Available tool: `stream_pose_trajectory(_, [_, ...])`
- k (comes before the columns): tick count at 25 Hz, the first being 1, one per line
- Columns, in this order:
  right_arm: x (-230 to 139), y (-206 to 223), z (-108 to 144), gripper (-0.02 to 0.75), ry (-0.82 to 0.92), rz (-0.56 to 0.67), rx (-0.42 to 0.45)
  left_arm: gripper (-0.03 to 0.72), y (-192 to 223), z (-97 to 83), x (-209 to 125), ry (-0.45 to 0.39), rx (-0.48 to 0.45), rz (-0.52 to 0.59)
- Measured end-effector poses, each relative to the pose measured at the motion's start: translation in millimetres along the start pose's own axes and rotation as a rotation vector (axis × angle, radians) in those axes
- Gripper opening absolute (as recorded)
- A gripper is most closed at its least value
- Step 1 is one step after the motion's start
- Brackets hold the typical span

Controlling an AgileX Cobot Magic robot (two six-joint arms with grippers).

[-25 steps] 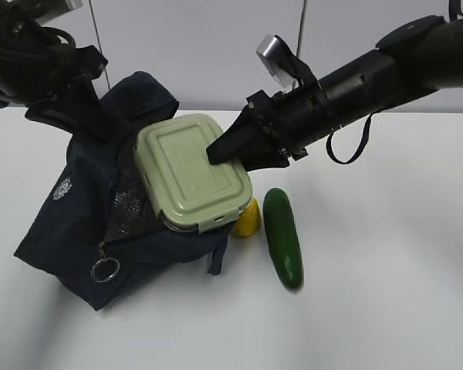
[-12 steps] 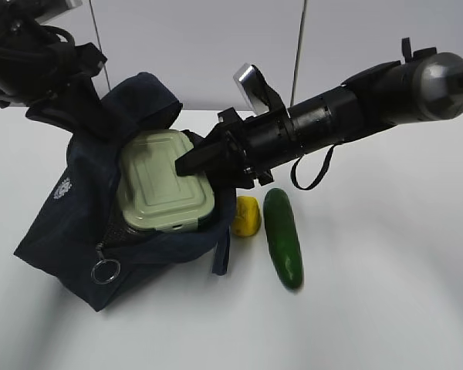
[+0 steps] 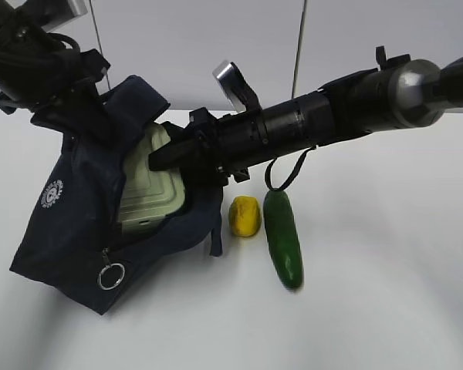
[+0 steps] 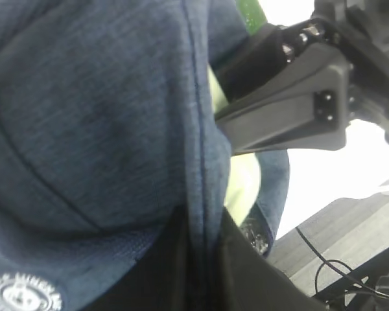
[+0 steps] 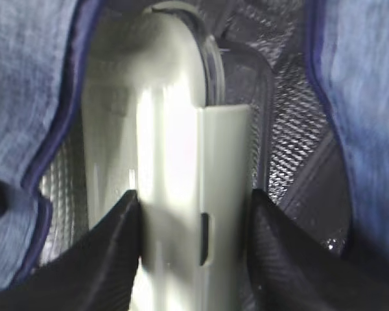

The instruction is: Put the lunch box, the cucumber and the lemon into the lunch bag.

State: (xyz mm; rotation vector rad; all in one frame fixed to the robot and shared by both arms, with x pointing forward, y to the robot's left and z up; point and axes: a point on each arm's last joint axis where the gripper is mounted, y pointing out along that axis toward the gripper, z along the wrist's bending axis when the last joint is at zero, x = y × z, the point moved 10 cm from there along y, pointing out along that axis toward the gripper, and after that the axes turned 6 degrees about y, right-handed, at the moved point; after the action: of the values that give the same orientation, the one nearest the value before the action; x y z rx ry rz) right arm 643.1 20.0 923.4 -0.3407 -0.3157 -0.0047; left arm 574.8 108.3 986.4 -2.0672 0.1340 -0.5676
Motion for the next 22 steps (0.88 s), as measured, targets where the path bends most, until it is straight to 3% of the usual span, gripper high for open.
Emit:
stream_pose_trajectory(13, [-4,29,2,0.357,-0.043,-0.036,-0.049,0.017,2,-7.5,4,0.014,-0.055,-0.014])
stream_pose_trajectory(22, [-16,57,-4,0.357,0.000,-0.033,-0.011,0.017,2,-9.2,3,0.022,-0.064,-0.013])
